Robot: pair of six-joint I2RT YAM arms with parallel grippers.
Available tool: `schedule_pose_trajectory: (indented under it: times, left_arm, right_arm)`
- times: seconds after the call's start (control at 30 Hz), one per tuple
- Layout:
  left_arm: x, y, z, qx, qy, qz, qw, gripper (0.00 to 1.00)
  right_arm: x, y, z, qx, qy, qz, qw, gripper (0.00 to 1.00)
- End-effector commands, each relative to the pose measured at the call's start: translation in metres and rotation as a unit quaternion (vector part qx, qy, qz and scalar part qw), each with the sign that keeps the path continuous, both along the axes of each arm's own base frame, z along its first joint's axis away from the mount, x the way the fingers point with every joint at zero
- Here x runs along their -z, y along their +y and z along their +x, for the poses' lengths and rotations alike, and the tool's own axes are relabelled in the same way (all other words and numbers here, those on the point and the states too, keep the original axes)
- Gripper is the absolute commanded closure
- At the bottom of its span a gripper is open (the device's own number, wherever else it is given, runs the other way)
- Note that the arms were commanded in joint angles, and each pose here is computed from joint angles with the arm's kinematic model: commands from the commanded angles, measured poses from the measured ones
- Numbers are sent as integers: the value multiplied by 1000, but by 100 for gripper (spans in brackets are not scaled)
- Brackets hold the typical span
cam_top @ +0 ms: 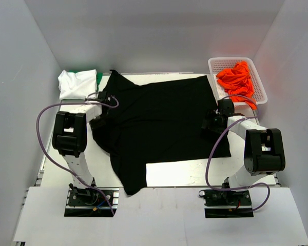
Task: Fold and stack the t-shirts
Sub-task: Flatten out the tshirt
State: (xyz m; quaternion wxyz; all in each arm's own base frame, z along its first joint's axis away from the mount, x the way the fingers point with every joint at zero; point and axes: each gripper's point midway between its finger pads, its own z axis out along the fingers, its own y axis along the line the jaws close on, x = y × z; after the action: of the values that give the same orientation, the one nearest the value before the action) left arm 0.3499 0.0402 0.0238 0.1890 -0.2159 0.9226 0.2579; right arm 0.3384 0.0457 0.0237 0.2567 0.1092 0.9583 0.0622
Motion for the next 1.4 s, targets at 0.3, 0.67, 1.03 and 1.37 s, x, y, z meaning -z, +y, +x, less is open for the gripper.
schedule_pose_trajectory:
  times: [0.3, 0.67, 1.03, 1.37]
  left_arm:
    - [-109, -16, 25, 21, -87, -50, 995, 1]
    - [-92, -157, -24, 170, -118, -395, 895, 0]
    - [-28, -147, -126, 120, 22, -353, 928, 0]
    - [-50, -58, -167, -89, 29, -142, 985, 0]
  right_arm:
    - [-42, 14, -4, -56, -54, 21, 997, 10]
    - [-44, 18, -22, -25, -50, 60, 997, 10]
    - [-13, 18, -53, 2, -17, 76, 997, 10]
    - [-12, 4, -62, 23, -20, 43, 999, 10]
